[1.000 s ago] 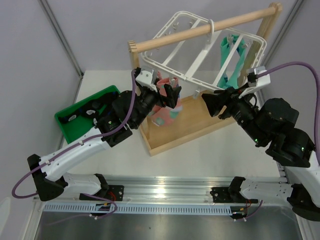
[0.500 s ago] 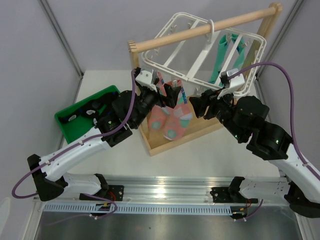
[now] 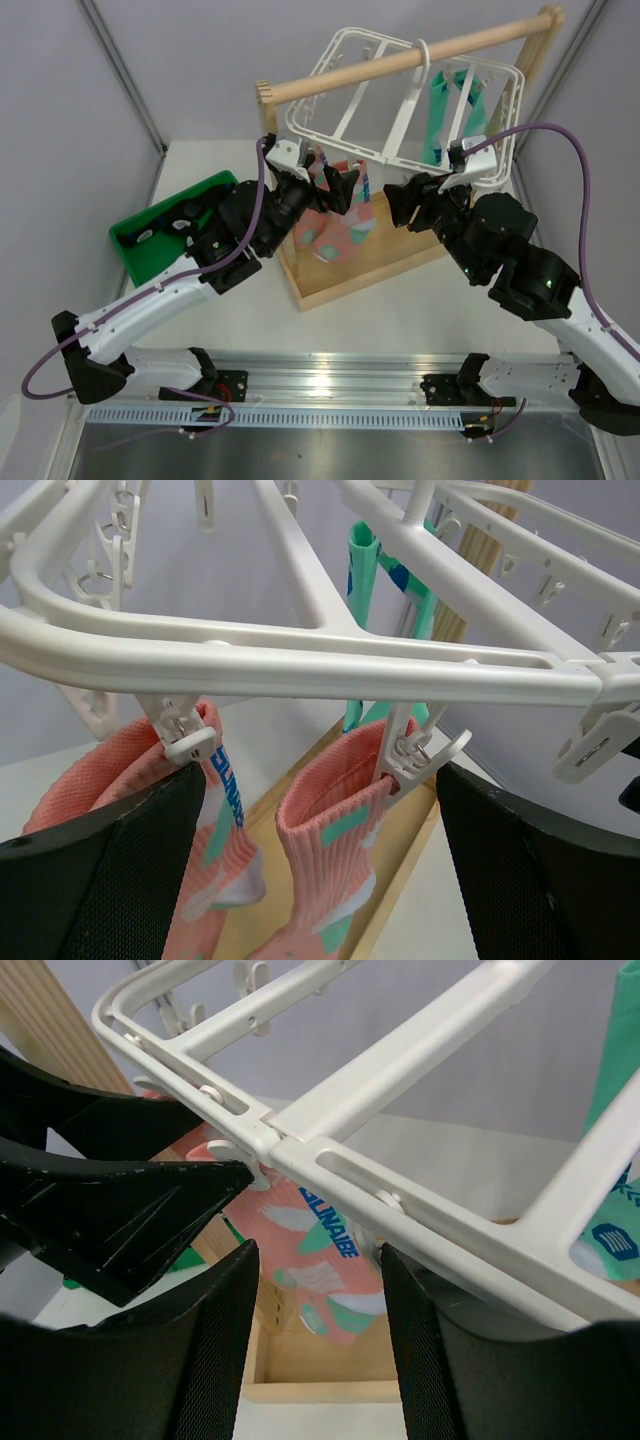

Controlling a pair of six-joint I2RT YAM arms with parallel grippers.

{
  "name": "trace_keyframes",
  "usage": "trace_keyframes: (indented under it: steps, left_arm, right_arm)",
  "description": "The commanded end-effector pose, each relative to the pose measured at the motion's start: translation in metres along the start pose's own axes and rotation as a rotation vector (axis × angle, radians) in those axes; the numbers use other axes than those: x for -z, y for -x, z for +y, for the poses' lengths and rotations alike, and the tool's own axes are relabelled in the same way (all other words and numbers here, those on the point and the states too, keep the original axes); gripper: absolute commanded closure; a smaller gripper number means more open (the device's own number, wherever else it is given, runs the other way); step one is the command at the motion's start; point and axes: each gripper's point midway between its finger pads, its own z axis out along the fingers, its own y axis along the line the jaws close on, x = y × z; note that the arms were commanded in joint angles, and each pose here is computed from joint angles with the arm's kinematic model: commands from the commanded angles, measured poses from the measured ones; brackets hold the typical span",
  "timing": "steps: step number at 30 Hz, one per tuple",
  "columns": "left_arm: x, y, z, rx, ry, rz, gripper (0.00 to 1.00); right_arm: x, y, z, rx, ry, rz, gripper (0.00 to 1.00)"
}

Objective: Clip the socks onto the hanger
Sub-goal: Open the clamp at the hanger.

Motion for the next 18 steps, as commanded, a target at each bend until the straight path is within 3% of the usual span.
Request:
trace_keyframes:
  steps: [1,6,12,18]
  left_arm:
    - [0.0076,0.0301,0.0129,0.037,0.035,-0.074,0.00]
    - [0.0088,0.0293,0.0148,0.036,0.038,-0.074,0.00]
    - [0.0104,0.0311,0.0159,0.037,0.037,-0.080,0.00]
    - [0.0138,0.0324,0.0154,0.039,0.027,-0.083,0.00]
  right_arm:
    - [-0.0021,0.0136,-0.0047,-0.057,-0.047,-0.060,0.44]
    - [-0.0040,0.0136,-0.0026,-0.081,-0.041,-0.074,0.45]
    - [-0.0064,0.0161,-0.0028,-0.071,-0.045,-0.093,0.53]
    - [-0.0088,0.0168,-0.0042,-0.067,-0.061,-0.100,0.71]
